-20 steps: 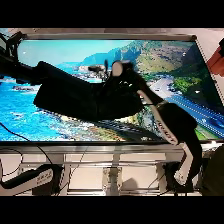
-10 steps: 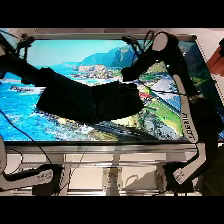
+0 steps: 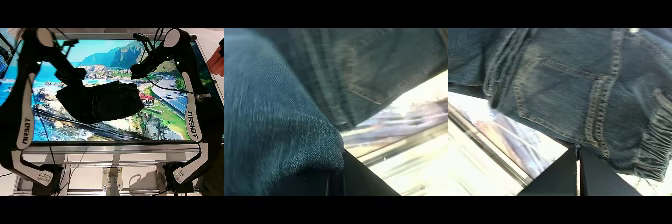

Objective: Fold the clothes and pants, and hang the long-sleeved shirts on hangers.

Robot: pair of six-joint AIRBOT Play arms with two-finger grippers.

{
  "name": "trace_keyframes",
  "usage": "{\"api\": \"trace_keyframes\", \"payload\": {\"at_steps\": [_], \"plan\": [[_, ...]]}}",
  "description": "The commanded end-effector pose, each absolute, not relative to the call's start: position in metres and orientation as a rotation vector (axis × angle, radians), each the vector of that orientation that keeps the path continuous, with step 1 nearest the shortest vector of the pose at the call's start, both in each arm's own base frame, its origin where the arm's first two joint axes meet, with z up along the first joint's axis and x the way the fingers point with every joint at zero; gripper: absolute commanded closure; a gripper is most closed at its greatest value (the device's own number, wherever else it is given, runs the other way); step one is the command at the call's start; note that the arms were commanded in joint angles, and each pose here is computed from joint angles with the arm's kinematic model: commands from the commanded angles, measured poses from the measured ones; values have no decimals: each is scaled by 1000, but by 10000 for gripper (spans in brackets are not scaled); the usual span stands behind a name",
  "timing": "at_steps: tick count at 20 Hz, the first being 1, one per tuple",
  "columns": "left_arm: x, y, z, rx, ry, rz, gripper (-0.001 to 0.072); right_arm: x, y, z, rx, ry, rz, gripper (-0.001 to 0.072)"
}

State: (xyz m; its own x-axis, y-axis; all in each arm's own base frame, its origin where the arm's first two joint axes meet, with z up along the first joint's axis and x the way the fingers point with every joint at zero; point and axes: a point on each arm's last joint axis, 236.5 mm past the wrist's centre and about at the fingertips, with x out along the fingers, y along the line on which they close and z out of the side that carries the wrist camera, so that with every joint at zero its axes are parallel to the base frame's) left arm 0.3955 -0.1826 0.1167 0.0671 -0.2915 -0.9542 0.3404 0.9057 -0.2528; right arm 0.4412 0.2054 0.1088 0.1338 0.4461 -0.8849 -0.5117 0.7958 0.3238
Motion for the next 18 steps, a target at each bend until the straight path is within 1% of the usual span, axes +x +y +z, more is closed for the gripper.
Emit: {"api": "trace_keyframes", "payload": {"at_steps": [1, 4, 8, 10, 12, 15, 18], "plan": [[394, -222, 105, 90, 1417, -532, 689, 443, 196, 106, -94, 1263, 669, 697], [401, -255, 113, 60, 1330, -605, 689, 446, 189, 103, -115, 1266, 640, 697], [412, -304, 138, -76, 1191, -735, 689, 452, 170, 98, -164, 1273, 565, 696], [426, -322, 152, -143, 1099, -764, 689, 454, 160, 97, -152, 1282, 546, 696], [436, -335, 156, -186, 1053, -781, 689, 455, 140, 96, -126, 1307, 513, 696], [440, -352, 130, -194, 1085, -789, 689, 453, 105, 94, -75, 1355, 455, 696], [433, -380, 94, -220, 1162, -830, 688, 458, 74, 94, -27, 1357, 398, 696]]}}
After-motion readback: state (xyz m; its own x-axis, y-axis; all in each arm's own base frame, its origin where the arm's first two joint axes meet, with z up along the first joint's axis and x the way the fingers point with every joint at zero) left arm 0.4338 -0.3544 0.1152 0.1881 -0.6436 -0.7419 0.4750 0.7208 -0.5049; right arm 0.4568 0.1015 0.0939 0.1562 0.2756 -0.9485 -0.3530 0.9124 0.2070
